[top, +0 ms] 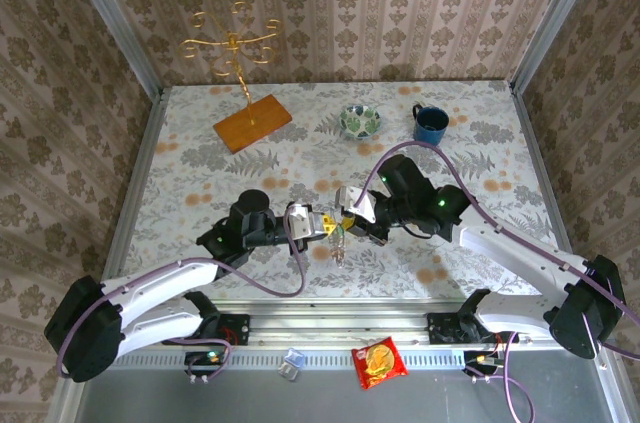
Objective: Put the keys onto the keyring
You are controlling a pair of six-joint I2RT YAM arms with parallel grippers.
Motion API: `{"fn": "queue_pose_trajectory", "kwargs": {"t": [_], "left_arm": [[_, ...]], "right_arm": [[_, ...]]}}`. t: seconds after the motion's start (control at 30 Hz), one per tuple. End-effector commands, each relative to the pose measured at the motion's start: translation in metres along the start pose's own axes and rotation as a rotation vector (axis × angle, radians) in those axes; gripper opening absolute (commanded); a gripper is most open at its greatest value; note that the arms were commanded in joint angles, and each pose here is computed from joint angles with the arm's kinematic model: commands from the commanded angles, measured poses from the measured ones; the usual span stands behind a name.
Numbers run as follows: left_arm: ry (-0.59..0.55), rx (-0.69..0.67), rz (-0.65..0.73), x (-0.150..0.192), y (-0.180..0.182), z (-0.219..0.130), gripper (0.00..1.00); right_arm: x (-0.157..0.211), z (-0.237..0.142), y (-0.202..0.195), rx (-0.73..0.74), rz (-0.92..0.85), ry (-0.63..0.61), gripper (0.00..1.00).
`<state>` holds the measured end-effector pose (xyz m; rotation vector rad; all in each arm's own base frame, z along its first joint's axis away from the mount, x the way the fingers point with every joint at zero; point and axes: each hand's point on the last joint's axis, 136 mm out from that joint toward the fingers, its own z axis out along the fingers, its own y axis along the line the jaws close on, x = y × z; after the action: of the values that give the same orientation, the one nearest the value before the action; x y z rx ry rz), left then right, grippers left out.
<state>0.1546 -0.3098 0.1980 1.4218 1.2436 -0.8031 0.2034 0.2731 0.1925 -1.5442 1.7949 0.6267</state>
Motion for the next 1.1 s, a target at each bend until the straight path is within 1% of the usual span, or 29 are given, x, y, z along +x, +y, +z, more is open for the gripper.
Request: {"fn": "queue_pose_trajectory", "kwargs": {"t": [0.0, 0.13, 0.3, 0.4, 0.43, 0.5, 0.57, 0.73, 0.87, 1.07], "left_arm": [[-0.051, -0.010, 0.057, -0.017, 0.003, 0.000, 0.00], [-0.056, -0.012, 0.059, -0.019, 0.003, 0.001, 0.00], [-0.082, -0.022, 0.050, -0.021, 0.004, 0.002, 0.00], [-0.099, -0.030, 0.042, -0.022, 0.004, 0.002, 0.00], [-0.106, -0.033, 0.039, -0.022, 0.005, 0.002, 0.00], [-0.115, -0.036, 0.028, -0.022, 0.004, 0.002, 0.00], [-0.129, -0.040, 0.016, -0.022, 0.004, 0.002, 0.00], [-0.182, -0.051, -0.010, -0.025, 0.004, 0.001, 0.00], [-0.200, -0.049, -0.027, -0.025, 0.003, 0.001, 0.00], [-0.221, -0.050, -0.035, -0.025, 0.002, 0.001, 0.00]], "right_arm": [[0.014, -0.006, -0.003, 0.030, -0.011, 0.077, 0.00], [0.018, 0.001, -0.003, 0.011, 0.007, 0.098, 0.00], [0.007, 0.005, -0.002, -0.008, 0.022, 0.043, 0.00], [-0.001, 0.002, -0.002, 0.006, 0.013, -0.012, 0.16], [-0.003, 0.001, -0.002, 0.014, 0.009, -0.031, 0.19], [-0.007, -0.002, -0.002, 0.028, -0.002, -0.074, 0.23], [-0.008, -0.003, -0.002, 0.038, -0.012, -0.103, 0.25], [-0.007, 0.000, 0.000, 0.032, -0.006, -0.127, 0.23], [-0.008, 0.002, 0.001, 0.023, -0.002, -0.144, 0.22], [-0.013, 0.003, 0.001, 0.017, 0.012, -0.171, 0.14]]}}
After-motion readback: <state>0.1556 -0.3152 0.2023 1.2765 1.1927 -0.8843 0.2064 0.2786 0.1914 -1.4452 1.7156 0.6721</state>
